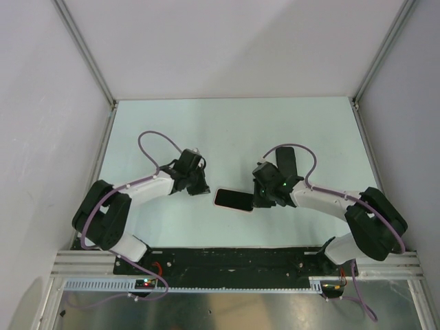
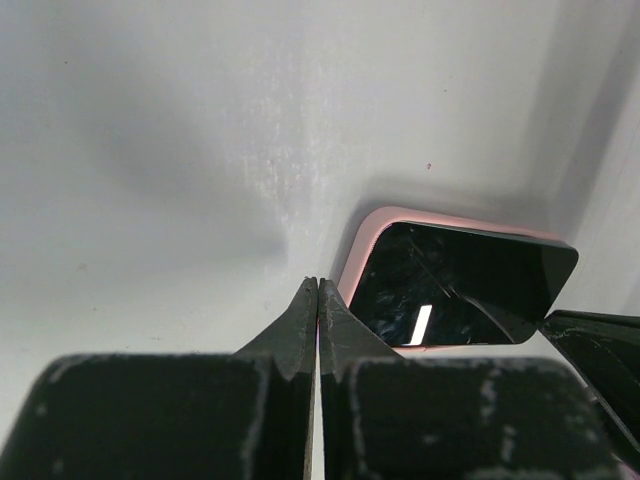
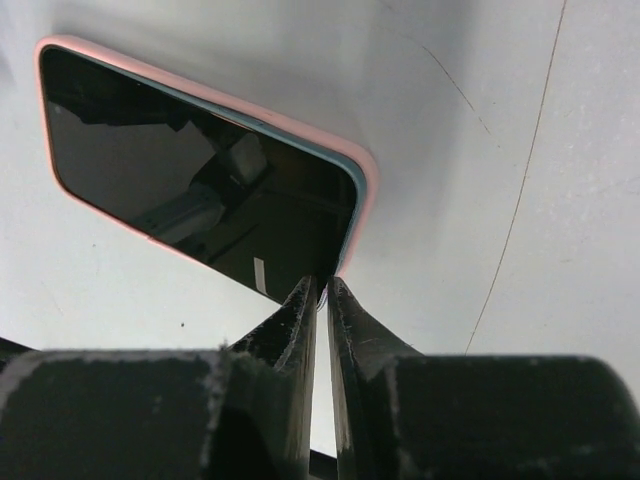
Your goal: Put the phone into the phone case
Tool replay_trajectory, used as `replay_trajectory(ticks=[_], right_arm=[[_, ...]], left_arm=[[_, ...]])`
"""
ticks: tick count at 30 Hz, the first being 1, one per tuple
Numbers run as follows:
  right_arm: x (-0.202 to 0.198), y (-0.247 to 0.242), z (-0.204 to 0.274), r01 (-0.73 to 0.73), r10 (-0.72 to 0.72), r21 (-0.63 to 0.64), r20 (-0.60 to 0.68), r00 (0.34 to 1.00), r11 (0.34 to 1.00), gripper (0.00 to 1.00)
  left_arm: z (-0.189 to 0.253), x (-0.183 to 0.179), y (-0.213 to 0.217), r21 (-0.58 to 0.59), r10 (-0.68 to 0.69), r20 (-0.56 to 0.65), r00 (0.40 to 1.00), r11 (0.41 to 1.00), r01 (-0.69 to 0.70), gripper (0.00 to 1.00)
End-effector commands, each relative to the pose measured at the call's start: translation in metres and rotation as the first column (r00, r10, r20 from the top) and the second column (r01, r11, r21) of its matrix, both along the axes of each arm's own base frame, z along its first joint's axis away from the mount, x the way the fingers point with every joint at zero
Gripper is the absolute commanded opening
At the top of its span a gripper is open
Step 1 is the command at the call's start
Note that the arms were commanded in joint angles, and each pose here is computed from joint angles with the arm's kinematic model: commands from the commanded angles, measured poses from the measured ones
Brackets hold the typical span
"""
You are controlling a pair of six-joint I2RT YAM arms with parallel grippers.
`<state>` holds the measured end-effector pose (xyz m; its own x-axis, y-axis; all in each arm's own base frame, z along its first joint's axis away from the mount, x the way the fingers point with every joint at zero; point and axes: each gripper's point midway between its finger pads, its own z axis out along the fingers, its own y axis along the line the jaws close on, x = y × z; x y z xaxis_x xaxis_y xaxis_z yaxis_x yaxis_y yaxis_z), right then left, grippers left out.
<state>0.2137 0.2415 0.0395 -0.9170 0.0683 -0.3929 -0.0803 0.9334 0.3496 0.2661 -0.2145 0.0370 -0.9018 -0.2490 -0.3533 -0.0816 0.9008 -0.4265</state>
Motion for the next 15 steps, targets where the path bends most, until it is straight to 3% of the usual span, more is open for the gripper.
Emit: replay_trajectory(ticks=[1, 15], right_arm=[[0.004, 0.001, -0.004, 0.023, -0.022, -0.016, 0.016, 1.0, 1.0, 0.13], [-0.005, 0.003, -0.03, -0.028, 0.025, -0.134, -0.024, 0.999, 0.991, 0.09]], left_arm=[[0.01, 0.012, -0.005, -0.016, -0.015, 0.038, 0.999, 1.0, 0.015, 0.0], [0.006, 0.009, -0.005, -0.013, -0.013, 0.024, 1.0, 1.0, 0.014, 0.0]])
